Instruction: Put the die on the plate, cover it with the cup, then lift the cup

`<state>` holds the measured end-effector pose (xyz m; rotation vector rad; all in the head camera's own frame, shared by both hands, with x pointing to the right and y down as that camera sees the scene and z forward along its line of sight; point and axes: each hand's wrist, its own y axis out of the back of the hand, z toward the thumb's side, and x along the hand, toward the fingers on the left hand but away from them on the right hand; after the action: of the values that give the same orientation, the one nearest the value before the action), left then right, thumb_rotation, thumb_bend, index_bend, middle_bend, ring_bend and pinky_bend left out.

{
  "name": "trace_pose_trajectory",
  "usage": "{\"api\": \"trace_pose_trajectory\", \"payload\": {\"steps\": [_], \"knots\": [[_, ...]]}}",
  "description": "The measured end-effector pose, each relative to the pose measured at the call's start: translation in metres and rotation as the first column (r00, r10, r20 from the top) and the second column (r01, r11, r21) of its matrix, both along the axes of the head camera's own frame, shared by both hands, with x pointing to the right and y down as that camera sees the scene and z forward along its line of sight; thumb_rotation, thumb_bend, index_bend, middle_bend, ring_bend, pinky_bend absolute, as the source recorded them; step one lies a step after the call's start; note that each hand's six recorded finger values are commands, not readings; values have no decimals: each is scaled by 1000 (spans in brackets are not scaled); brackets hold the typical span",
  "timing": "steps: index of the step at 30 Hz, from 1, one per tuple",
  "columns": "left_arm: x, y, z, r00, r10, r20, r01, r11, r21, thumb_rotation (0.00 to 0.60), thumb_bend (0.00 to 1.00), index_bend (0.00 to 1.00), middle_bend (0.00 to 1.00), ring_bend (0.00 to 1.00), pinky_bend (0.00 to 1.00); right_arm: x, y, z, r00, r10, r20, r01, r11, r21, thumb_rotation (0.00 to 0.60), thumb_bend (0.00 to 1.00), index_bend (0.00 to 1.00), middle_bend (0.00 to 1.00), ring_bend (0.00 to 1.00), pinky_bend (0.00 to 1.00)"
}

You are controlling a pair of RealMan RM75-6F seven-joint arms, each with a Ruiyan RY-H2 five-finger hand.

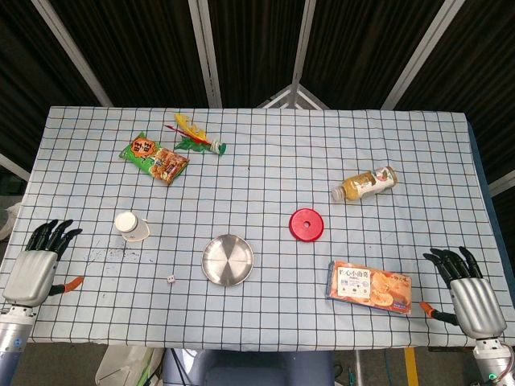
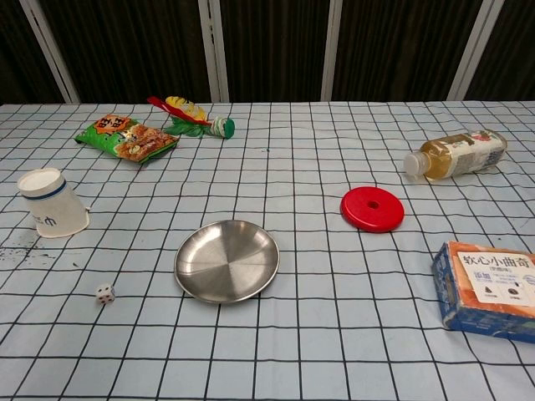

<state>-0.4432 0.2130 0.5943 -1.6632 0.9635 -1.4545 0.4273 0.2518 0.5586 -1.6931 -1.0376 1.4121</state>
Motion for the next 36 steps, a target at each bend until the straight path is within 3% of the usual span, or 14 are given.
{"api": "trace_pose_trajectory", "payload": {"steps": [23, 30, 36], "knots": [[12, 3, 2, 999, 30, -42, -31, 999, -14, 600, 208, 186, 86, 0, 71, 20, -5, -13, 994, 109, -19, -108, 993, 41, 600, 96, 213, 189, 151, 0], [58, 0, 12, 976, 142, -164, -155, 985, -72, 600, 215, 205, 85, 0, 82, 22, -5, -11, 992, 121, -18, -121, 992, 23, 600, 97, 213, 189, 151, 0], [99, -6, 29, 950, 263, -166, -286, 949, -135, 600, 219, 253, 85, 0, 89, 26, -6, -11, 990, 140, -19, -140, 990, 21, 600, 96, 213, 189, 151, 0]]}}
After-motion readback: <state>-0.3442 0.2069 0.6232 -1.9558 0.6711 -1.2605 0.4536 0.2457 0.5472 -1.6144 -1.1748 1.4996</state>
